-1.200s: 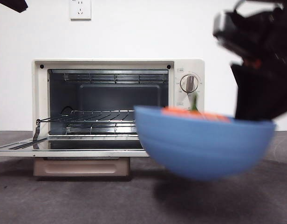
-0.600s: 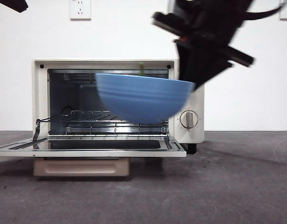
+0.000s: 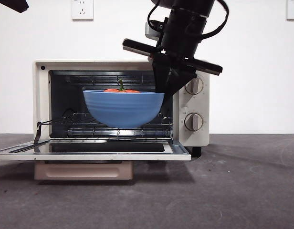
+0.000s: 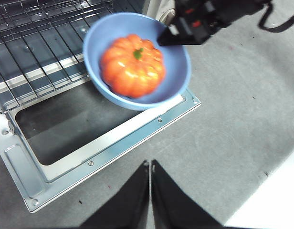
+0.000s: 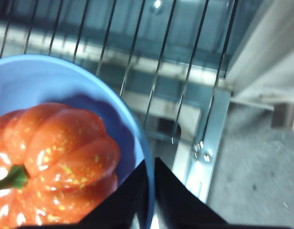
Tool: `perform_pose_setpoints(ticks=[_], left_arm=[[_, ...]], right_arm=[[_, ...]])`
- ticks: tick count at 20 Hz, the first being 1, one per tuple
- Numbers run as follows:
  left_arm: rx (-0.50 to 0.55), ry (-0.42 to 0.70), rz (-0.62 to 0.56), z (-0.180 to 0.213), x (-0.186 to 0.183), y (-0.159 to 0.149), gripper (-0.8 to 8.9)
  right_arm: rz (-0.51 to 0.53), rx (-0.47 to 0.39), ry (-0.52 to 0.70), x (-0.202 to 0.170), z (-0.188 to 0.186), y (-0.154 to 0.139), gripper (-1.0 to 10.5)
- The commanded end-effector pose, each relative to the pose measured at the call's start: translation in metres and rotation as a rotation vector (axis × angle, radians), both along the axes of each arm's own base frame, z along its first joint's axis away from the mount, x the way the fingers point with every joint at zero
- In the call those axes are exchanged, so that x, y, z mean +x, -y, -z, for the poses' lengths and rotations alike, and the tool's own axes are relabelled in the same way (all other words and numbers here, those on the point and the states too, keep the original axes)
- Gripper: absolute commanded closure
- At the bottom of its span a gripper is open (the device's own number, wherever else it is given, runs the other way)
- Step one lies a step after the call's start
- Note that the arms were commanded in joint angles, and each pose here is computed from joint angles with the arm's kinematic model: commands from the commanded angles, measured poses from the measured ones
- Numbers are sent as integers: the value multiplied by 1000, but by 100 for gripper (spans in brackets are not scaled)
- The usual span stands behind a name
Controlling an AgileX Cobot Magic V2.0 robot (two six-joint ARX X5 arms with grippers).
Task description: Place pumpkin in the steamer
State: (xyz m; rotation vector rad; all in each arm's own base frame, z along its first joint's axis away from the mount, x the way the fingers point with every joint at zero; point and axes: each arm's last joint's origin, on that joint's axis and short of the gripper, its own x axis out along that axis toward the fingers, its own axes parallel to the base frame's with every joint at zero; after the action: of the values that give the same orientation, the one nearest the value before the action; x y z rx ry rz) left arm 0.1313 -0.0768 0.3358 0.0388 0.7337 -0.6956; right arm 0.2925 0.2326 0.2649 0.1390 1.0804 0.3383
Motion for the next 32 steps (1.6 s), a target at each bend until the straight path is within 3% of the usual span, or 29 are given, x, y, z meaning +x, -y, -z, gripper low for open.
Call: perform_pose_setpoints(ticks=[1, 16, 29, 32], left_arm=[[14, 11, 17, -1, 0, 1, 798], [22, 5, 22, -1, 0, 1, 798], [23, 3, 22, 0, 0, 1, 798], [23, 1, 22, 0, -1, 0, 798]], right_arm=[[23, 52, 37, 3, -6, -11, 940], [267, 111, 98, 18, 4, -18, 940], [337, 103, 135, 26, 7, -14, 940], [337, 96, 121, 27, 14, -17, 879]])
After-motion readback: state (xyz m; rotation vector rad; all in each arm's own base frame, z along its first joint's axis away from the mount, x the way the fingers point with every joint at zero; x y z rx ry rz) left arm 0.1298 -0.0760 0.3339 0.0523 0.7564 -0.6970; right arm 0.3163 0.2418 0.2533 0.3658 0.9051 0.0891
